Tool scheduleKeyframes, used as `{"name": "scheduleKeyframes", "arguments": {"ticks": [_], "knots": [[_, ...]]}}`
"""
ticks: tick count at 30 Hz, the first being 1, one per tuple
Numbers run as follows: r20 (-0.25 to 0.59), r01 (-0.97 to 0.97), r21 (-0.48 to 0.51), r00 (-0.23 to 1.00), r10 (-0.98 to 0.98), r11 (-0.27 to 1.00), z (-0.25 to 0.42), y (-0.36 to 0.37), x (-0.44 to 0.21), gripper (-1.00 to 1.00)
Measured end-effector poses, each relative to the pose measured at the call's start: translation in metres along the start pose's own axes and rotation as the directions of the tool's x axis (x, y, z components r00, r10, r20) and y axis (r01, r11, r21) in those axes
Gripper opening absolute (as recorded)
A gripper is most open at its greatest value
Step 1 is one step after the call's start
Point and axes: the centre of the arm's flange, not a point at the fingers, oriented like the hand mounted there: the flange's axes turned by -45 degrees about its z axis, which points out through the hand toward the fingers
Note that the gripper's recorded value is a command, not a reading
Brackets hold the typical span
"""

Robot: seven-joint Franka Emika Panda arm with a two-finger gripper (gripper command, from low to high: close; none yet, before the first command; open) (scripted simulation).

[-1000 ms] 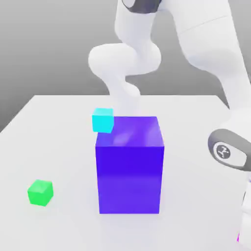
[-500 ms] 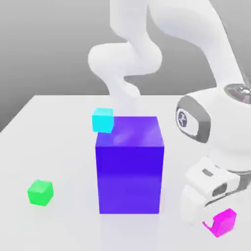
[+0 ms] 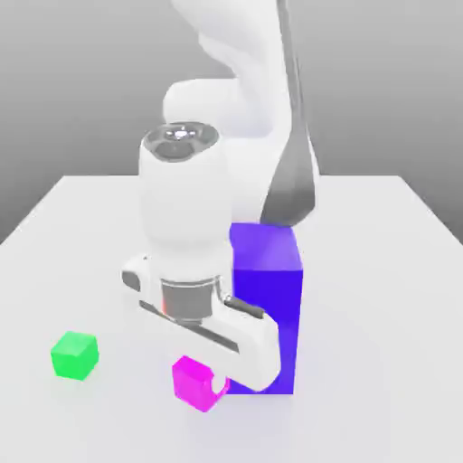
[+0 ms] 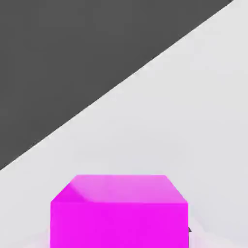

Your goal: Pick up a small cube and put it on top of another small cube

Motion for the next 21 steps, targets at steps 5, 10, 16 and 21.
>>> {"name": "scheduleKeyframes", "arguments": {"ticks": [5,10,16,21], "knots": [[-0.008,-0.385,-0.001,0.923,0.385,0.923,-0.006,0.08,0.028,-1.0],[-0.017,-0.701,0.0,0.713,0.701,0.714,-0.01,0.155,0.038,-1.0],[-0.029,-0.878,0.003,0.478,0.878,0.479,0.004,0.209,0.037,-1.0],[-0.028,-0.878,0.002,0.479,0.877,0.48,0.049,0.208,0.036,1.0]]}}
